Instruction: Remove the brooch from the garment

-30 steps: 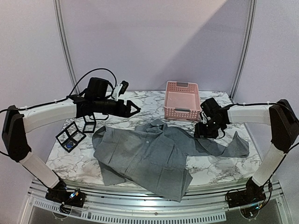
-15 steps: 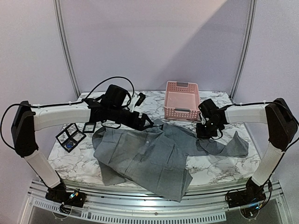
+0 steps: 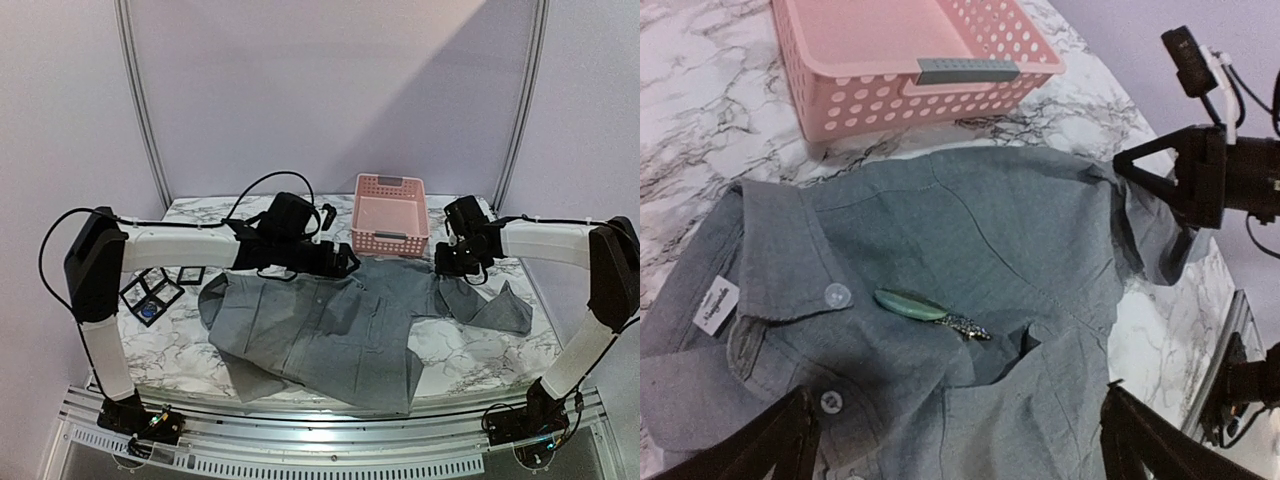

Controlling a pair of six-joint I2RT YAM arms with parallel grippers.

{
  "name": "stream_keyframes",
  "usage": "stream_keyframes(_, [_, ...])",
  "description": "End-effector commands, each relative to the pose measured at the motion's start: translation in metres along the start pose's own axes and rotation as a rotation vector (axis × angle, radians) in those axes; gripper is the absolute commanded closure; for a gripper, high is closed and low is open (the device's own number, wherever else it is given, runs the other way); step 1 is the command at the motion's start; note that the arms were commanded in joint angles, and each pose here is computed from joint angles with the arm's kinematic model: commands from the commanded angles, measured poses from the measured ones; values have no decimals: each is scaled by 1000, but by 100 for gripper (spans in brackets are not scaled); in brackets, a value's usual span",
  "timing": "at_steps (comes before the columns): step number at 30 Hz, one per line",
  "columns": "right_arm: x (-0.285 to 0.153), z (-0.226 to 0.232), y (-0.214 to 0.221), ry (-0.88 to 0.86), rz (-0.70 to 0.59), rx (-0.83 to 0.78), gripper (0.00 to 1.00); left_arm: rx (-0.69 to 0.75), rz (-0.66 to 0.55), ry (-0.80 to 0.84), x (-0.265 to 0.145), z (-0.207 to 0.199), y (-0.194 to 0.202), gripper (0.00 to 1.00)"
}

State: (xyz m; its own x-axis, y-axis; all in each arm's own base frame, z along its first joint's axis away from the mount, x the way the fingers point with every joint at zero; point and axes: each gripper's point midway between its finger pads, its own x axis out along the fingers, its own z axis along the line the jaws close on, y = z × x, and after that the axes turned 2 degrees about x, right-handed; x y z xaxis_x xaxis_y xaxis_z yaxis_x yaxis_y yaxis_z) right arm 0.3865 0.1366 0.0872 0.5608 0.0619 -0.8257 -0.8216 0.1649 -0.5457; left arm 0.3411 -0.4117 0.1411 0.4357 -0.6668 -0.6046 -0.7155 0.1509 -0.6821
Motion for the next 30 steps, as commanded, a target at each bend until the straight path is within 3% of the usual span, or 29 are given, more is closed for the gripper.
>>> stream_keyframes(1, [-2, -22, -15, 76, -50, 18, 100, 18, 14, -70, 19, -3, 3, 2])
stream_keyframes(14, [-4, -50, 15, 124, 4, 164, 100, -25, 78, -177, 49, 34, 40, 0])
stream_keyframes(17, [-17, -37, 3, 54, -30, 144, 89, -36, 122, -200, 47, 45, 61, 0])
stream_keyframes(21, [-50, 2, -18, -111, -120, 32, 57, -71, 169, -244, 35, 65, 91, 0])
stream_keyframes(23, [-68, 27, -25, -182, -162, -45, 47, -92, 180, -230, 29, 67, 102, 0])
stream_keyframes(30, [-82, 119, -9, -455, -116, -243, 42, -127, 107, -150, 10, 49, 88, 0])
